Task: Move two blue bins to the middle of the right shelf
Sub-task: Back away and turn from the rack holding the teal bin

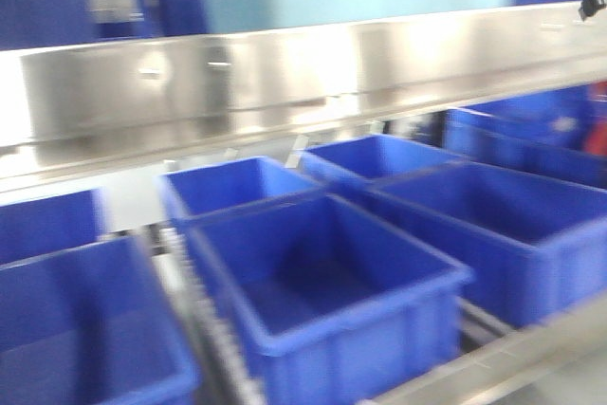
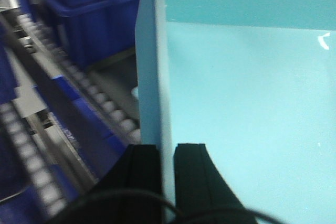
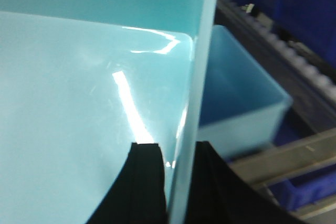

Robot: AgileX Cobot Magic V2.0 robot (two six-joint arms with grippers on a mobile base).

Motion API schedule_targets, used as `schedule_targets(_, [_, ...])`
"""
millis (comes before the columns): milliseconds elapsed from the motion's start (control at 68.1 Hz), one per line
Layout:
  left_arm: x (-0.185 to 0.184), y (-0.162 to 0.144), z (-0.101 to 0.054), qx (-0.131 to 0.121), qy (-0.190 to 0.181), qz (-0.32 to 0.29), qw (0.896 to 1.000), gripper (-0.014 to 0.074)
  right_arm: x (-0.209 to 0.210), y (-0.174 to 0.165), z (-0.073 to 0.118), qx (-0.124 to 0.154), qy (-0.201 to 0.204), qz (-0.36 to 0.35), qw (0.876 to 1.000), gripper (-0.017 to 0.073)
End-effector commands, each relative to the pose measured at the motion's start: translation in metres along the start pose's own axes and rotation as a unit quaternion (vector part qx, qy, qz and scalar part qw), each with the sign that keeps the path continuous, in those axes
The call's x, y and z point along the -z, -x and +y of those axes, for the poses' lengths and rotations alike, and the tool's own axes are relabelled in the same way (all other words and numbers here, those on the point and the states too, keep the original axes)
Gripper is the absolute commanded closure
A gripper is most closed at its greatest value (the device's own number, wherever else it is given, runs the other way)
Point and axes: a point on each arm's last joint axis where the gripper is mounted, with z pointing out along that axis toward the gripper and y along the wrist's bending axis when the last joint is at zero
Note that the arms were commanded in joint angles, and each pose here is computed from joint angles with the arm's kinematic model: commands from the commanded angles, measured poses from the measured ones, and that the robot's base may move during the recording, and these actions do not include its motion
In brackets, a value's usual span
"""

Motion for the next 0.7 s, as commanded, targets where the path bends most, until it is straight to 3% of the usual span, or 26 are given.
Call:
schedule_targets(0, [0.0107,0.0092,-0.0055,0.012,-0.022,-0.038,0.999,0.0704,0.0064,0.0070,-0.0017,0.010,-0.001,-0.030,0.999,0.0713])
schedule_targets(690, [0.0107,0.0092,-0.0055,0.012,-0.022,-0.038,0.999,0.0704,0.0064,0.0070,-0.0017,0.010,-0.001,-0.030,0.999,0.0713])
